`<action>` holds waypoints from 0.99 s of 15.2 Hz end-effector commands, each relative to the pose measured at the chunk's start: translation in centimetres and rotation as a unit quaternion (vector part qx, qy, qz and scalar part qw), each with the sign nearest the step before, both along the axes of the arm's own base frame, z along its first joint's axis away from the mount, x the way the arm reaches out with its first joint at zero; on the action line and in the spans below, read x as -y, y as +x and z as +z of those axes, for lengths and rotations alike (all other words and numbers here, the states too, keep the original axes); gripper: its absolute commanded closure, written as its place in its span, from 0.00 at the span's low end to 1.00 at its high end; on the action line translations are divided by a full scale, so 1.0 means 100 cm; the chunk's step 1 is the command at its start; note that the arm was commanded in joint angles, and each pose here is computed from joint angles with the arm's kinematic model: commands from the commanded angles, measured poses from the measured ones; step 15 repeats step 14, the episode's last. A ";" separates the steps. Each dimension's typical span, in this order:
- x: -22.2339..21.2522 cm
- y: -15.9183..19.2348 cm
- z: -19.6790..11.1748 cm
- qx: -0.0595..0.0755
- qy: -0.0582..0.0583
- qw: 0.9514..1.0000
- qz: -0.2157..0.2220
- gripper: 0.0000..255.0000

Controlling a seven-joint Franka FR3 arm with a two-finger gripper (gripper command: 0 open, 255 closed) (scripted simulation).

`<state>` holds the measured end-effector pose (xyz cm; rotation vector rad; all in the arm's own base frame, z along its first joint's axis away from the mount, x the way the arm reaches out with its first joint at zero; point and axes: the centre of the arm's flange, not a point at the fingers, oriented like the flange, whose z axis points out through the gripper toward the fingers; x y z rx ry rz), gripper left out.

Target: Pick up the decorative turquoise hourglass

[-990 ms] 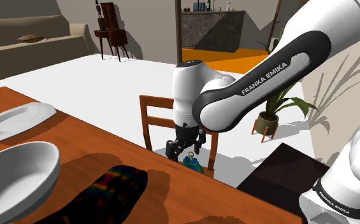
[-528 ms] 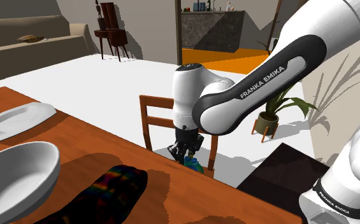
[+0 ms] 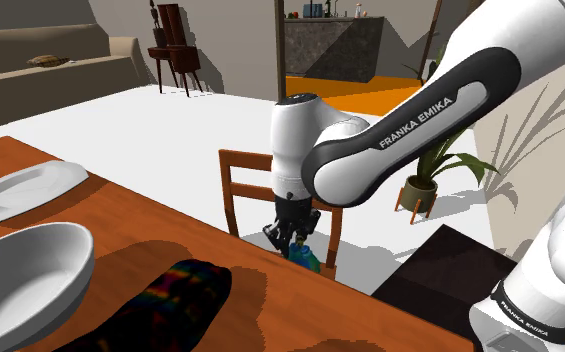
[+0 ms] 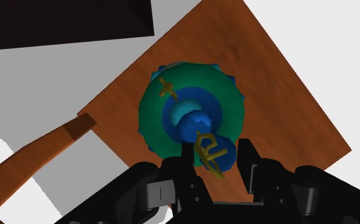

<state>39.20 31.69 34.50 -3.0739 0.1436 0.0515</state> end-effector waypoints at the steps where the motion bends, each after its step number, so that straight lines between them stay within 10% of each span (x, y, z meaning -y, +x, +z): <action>1: 0.000 0.000 0.010 0.000 0.000 1.000 0.000 1.00; 15: 0.000 0.000 0.069 0.000 0.000 1.000 0.000 1.00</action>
